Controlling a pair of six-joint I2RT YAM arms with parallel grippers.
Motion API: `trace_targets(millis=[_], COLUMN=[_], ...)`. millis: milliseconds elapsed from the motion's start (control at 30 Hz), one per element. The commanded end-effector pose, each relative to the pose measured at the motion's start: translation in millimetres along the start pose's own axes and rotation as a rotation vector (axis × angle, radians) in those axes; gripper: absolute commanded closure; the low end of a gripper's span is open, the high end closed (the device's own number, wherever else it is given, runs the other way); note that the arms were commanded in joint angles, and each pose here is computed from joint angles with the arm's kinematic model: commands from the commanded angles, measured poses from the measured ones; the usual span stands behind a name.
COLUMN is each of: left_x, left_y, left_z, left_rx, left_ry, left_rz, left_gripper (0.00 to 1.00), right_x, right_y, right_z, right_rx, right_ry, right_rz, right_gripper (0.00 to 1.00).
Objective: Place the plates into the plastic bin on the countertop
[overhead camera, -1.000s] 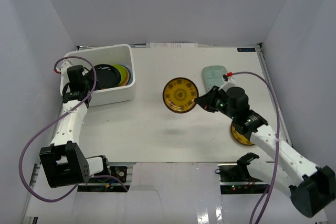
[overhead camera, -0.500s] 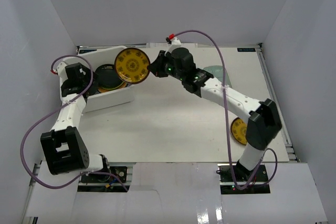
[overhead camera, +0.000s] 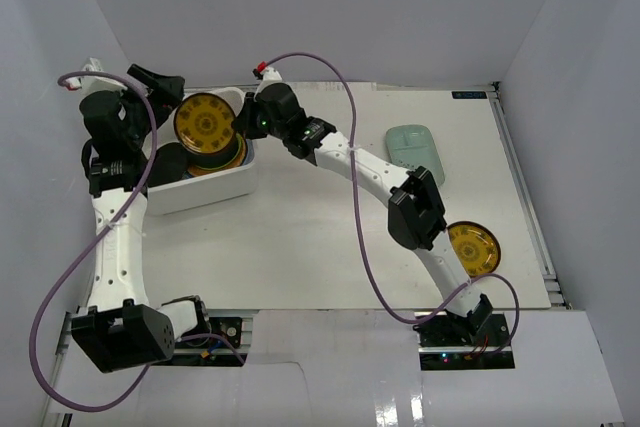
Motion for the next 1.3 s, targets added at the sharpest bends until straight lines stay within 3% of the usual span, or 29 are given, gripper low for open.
trace_targets(millis=[0, 267, 367, 500, 633, 867, 900, 967, 1000, 1033, 1100, 1133, 1267], left_x=[-18, -31, -36, -42, -47, -55, -57, -58, -56, -59, -64, -58, -72], left_y=[-1, 19, 23, 28, 30, 26, 27, 36, 44, 61, 95, 112, 201], left_z=[-37, -49, -48, -51, -53, -63, -65, -74, -77, -90, -109, -113, -140], left_rx=[0.022, -0.084, -0.102, -0.120, -0.128, -0.131, -0.122, -0.112, -0.104, -0.101, -0.077, -0.072, 0.002], left_ry=[0.246, 0.482, 0.493, 0.516, 0.529, 0.557, 0.563, 0.574, 0.578, 0.609, 0.664, 0.642, 0.660], left_rz=[0.142, 0.363, 0.368, 0.396, 0.403, 0.399, 0.391, 0.398, 0.418, 0.472, 0.571, 0.601, 0.809], left_gripper=[0.02, 0.02, 0.02, 0.02, 0.02, 0.02, 0.02, 0.02, 0.02, 0.02, 0.02, 0.02, 0.02], right_x=[3, 24, 27, 20, 0, -61, -87, -104, -136, -144, -196, -210, -318], right_y=[-6, 34, 45, 39, 7, -39, -58, -45, -62, -40, -56, -38, -45], right_z=[27, 39, 42, 51, 64, 63, 68, 37, 39, 5, -9, -47, -87], right_rx=[-0.022, -0.070, -0.058, -0.055, -0.073, -0.114, -0.112, -0.122, -0.114, -0.114, -0.084, -0.051, 0.001], right_ry=[-0.051, -0.029, -0.027, -0.024, -0.050, -0.006, -0.012, 0.078, 0.075, 0.155, 0.178, 0.258, 0.355], right_rz=[-0.059, -0.045, -0.033, -0.054, -0.142, -0.221, -0.262, -0.232, -0.283, -0.233, -0.309, -0.271, -0.413], right_gripper=[0.92, 0.92, 0.90, 0.56, 0.44, 0.46, 0.51, 0.56, 0.61, 0.64, 0.71, 0.72, 0.73])
Point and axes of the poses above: each gripper's point midway between its finger pads, its own x axis out along the fingers, its own z axis along the line the jaws close on, y = z × x, the point moved 10 cm from there along -x, back along the fingers, and after that the axes turned 2 degrees about -x, right-handed, at the moved point
